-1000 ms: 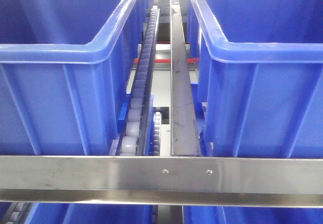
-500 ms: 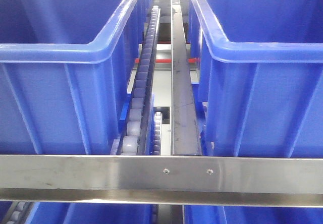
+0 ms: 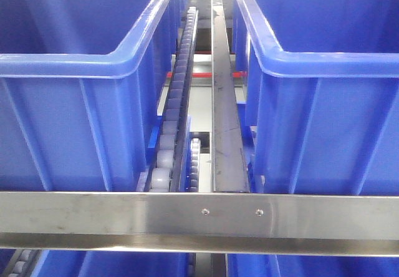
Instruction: Pick and sort blue part to right shelf
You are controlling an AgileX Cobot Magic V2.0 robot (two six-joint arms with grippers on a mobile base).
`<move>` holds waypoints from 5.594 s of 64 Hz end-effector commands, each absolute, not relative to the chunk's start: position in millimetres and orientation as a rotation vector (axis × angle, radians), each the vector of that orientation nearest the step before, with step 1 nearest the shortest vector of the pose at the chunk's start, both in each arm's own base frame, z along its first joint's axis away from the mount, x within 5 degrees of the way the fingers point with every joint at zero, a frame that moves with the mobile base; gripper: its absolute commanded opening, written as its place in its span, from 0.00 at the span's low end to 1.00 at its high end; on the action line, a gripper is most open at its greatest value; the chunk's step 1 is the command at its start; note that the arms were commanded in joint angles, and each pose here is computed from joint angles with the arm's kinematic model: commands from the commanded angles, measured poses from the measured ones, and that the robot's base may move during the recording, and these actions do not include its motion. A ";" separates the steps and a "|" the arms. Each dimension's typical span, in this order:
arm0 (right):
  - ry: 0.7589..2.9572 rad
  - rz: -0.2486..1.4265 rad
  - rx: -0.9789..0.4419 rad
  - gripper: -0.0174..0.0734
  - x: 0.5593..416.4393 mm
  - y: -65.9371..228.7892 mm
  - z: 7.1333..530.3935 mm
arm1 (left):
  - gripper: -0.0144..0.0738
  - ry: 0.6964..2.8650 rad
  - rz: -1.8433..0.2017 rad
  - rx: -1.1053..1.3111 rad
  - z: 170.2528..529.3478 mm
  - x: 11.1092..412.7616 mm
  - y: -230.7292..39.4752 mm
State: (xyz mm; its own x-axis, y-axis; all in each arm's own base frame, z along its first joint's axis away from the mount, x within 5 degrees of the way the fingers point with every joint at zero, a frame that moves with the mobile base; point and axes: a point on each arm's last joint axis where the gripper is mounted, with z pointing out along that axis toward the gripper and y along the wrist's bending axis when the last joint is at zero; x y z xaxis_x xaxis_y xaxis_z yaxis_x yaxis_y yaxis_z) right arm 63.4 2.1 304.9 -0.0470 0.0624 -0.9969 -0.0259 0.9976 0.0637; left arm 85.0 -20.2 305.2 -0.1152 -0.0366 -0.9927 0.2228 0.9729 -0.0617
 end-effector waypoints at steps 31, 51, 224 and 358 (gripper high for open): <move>1.720 0.008 -0.028 0.67 159.0 3.3 344.9 | 0.56 1.676 -0.177 0.174 359.4 161.3 -33.9; 1.789 0.042 -0.071 0.67 238.4 16.3 350.2 | 0.56 1.782 -0.162 0.173 346.0 213.5 -42.8; 1.526 0.087 -0.027 0.22 87.4 6.3 285.3 | 0.32 1.458 -0.179 0.089 275.2 69.3 -11.8; 1.394 0.026 0.030 0.22 52.9 -0.4 217.9 | 0.32 1.458 -0.179 0.089 273.8 68.7 -11.7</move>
State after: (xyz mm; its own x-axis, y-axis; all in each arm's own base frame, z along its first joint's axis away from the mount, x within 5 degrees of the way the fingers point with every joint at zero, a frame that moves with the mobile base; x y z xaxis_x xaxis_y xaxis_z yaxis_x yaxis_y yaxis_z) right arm 56.7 0.4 202.2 0.0395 0.0356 -0.9986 -0.0067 0.9994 0.0354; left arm 68.9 -14.2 258.3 0.0099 -0.0352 -0.9993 0.1965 0.9800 -0.0325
